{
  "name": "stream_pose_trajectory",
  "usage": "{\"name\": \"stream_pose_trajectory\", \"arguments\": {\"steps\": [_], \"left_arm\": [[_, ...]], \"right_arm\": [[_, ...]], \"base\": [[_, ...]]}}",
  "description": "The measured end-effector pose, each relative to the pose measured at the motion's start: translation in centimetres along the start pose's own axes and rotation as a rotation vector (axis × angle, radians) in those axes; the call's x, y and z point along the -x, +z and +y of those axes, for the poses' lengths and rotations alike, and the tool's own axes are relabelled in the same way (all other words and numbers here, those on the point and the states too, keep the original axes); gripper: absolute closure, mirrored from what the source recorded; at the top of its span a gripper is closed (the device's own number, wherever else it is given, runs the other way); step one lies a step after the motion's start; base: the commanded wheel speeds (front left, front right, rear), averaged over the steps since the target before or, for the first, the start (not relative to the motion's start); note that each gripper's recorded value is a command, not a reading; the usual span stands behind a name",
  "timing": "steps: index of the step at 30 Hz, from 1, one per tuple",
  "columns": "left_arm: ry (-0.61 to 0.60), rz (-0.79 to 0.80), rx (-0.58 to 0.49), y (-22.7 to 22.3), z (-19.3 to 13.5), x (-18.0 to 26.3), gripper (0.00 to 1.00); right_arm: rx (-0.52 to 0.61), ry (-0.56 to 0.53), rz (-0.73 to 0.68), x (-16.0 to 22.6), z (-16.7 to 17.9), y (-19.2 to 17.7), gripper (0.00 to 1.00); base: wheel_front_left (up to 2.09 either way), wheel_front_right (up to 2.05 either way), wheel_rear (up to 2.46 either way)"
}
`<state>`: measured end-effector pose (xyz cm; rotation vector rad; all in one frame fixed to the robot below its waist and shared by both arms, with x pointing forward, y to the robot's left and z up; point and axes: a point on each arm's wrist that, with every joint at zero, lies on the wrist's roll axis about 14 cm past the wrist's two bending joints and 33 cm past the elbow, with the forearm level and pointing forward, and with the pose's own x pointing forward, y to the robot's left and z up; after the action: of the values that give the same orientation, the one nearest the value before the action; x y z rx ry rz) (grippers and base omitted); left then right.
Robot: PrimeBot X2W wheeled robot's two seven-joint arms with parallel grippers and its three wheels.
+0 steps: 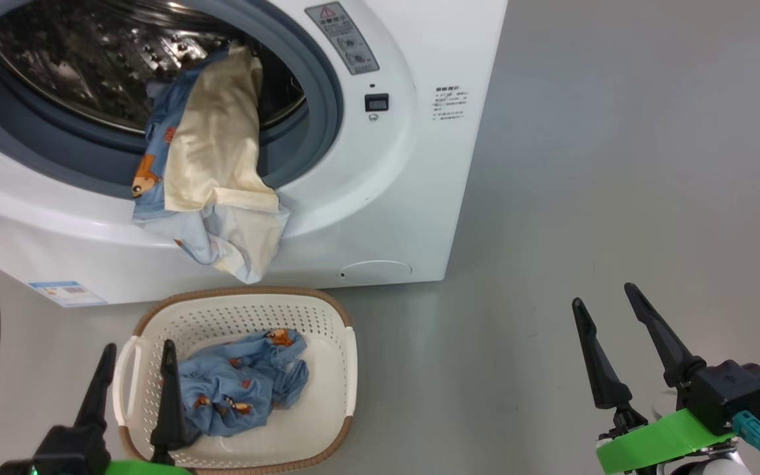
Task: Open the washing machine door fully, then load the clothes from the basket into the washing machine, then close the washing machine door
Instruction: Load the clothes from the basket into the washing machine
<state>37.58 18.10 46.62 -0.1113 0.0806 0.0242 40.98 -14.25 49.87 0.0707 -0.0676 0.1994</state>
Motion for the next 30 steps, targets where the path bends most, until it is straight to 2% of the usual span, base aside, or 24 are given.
{"name": "stream_pose_trajectory", "arguments": {"steps": [17,30], "left_arm": [[-0.108,0.165,0.055,-5.1,-2.2,-7.9,0.00],[-0.142,0.294,0.039,-10.1,-2.8,-15.1,0.00]], "right_arm": [[-0.013,0.007,0.039,-2.2,-0.3,-2.4,0.00],[-0.011,-0.049,0.081,-3.2,-2.5,-4.7,0.00]], "base": [[0.00,0.00,0.00],[0.00,0.00,0.00]]}}
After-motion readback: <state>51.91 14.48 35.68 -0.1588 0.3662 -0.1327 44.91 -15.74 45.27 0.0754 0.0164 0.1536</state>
